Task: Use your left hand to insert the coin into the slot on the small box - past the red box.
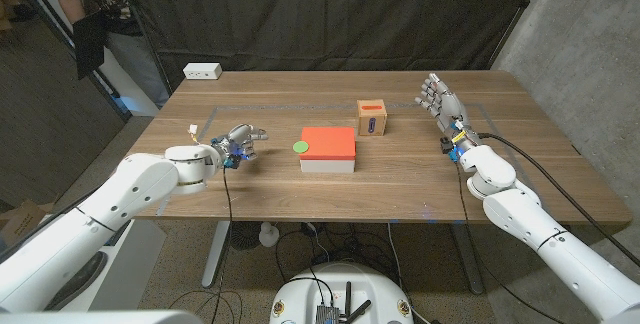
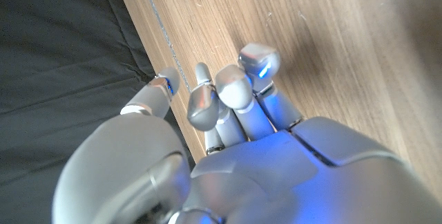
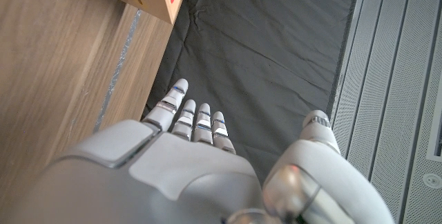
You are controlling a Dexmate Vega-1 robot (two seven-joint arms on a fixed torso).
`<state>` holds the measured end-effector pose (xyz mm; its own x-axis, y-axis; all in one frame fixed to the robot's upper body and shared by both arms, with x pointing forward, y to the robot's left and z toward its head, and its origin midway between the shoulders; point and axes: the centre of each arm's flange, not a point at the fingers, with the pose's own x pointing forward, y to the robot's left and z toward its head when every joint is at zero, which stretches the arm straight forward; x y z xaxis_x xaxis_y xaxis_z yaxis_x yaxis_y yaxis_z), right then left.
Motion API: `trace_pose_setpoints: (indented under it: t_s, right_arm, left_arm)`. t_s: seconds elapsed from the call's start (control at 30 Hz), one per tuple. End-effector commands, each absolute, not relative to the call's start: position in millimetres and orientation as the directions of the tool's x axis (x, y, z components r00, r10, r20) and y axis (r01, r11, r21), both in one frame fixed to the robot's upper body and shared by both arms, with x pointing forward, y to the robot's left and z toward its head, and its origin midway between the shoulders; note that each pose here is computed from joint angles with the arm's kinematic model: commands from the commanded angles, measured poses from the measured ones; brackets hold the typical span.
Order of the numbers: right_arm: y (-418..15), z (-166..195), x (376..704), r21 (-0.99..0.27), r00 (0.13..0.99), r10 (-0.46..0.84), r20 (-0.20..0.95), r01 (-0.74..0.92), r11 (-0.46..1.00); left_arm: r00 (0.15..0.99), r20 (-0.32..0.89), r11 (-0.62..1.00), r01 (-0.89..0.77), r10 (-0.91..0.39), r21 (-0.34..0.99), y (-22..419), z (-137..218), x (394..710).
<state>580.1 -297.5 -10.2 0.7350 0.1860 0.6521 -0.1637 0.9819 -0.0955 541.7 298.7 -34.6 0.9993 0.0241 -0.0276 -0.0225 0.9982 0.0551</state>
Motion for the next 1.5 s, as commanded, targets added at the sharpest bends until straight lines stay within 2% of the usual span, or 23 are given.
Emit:
trace_pose_setpoints:
  t_s: [0.03,0.43,0.7,1.1,1.5]
  right_arm:
    - [-315,-2,578,-0.124,0.718,0.212,0.663,-0.174,0.977]
    - [-331,13,576,-0.159,0.696,0.205,0.689,-0.130,0.979]
    - [-332,8,585,-0.133,0.705,0.184,0.684,-0.128,0.983]
    - [-330,12,592,-0.130,0.697,0.179,0.694,-0.124,0.984]
    - [-329,11,597,-0.133,0.700,0.185,0.690,-0.129,0.983]
  left_arm:
    - [0.996,-0.080,0.995,-0.016,0.023,0.094,284,-34,526]
    - [0.998,-0.061,0.995,-0.017,0.023,0.096,281,-26,510]
    - [0.997,-0.074,0.992,0.019,-0.010,0.122,278,-18,518]
    - [0.986,-0.162,0.983,0.072,-0.044,0.171,263,-21,532]
    - [0.982,-0.171,0.977,0.111,-0.080,0.183,257,-21,534]
